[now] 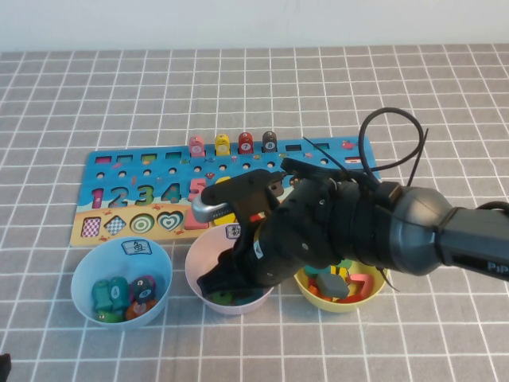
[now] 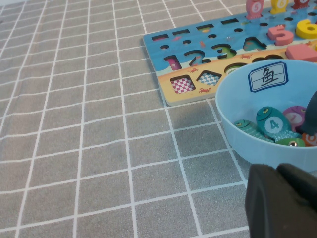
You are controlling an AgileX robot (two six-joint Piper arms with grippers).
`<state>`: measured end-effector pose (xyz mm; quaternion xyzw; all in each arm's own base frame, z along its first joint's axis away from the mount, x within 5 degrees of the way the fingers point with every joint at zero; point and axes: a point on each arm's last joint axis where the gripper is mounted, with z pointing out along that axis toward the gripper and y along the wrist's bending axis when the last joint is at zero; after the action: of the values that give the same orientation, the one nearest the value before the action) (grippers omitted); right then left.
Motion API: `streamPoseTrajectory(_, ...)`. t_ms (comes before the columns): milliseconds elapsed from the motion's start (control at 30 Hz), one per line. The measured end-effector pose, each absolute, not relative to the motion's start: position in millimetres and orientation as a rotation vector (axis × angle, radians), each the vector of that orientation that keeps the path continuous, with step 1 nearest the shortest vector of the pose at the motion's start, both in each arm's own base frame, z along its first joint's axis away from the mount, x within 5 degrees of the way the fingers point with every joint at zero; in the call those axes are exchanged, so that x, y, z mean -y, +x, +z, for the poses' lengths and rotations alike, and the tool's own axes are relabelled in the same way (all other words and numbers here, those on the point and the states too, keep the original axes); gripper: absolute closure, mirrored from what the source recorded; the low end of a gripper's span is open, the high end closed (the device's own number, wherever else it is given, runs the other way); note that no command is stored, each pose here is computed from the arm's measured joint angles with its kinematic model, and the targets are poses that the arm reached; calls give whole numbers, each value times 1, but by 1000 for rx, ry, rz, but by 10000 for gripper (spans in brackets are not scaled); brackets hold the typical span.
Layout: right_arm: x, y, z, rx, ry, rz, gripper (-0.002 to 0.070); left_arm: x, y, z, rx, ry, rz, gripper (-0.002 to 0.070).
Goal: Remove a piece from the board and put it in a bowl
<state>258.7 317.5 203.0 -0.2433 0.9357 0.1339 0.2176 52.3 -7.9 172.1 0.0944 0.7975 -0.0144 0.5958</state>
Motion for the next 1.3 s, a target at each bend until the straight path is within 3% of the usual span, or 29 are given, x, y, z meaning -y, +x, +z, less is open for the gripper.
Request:
streamPoseTrajectory(167, -317, 259, 203, -2591, -674, 371, 265, 8, 52, 172, -1852, 219, -33, 680)
streamPoseTrajectory(367, -317, 258, 205, -2587, -673, 374, 238, 8, 52, 172, -1852, 219, -33, 680)
streamPoseTrajectory(533, -308, 253, 233, -2524, -672, 398, 242, 8, 52, 172, -1852, 219, -33, 680)
streamPoseTrajectory(733, -282, 227, 261, -2405, -710, 431, 388, 8, 52, 172, -1852, 219, -33, 680)
streamPoseTrajectory(1000, -258, 186, 256, -2408, -791, 438, 646, 8, 52, 172, -1852, 219, -33, 680)
streamPoseTrajectory(1300, -222, 156, 283, -2330, -777, 500, 689, 8, 52, 172, -1852, 219, -33, 680)
